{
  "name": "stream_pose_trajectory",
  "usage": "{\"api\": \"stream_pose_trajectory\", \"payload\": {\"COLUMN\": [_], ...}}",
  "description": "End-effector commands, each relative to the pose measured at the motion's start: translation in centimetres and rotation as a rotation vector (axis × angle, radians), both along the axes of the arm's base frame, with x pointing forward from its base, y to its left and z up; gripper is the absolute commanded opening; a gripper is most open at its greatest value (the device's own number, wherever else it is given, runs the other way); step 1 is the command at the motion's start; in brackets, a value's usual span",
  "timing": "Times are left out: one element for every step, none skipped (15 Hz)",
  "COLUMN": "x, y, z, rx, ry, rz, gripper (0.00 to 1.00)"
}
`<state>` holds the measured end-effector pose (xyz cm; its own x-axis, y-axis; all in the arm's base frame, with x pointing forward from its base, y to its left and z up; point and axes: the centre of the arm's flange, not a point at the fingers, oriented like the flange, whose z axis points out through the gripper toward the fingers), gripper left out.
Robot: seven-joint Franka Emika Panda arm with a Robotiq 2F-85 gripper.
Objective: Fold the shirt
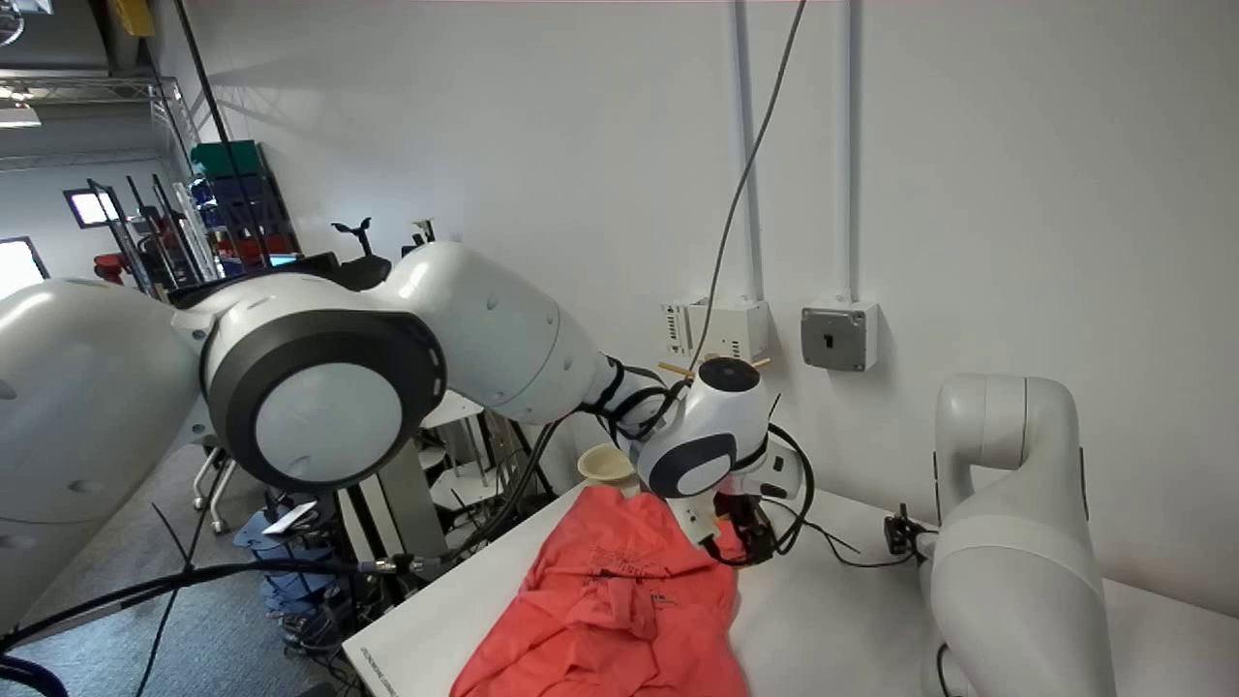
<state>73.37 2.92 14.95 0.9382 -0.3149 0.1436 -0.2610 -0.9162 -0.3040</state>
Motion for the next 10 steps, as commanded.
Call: {"api": "stream_pose_trajectory", "payload": {"x": [3.2,3.5,3.8,4.1,4.4,4.6,4.9,5.1,5.3,5.5], "y": [0.4,0.5,0.6,0.7,0.9,1.0,1.1,1.2,1.3,1.4], "z": [-1.4,-1.6,-1.8,-1.9,-2.1,-2.2,-2.4,-2.4,-2.5,-2.5], "rx": [-0.007,-0.021,-0.037,-0.048,-0.062,-0.073,-0.085,-0.092,-0.096,-0.098], "ry": [0.0,-0.003,-0.006,-0.006,-0.007,-0.008,-0.009,-0.008,-0.007,-0.006], "rz": [0.003,0.005,0.008,0.014,0.021,0.028,0.035,0.041,0.048,0.053], "gripper": [0.98,0.98,0.97,0.97,0.97,0.97,0.96,0.95,0.93,0.81]}}
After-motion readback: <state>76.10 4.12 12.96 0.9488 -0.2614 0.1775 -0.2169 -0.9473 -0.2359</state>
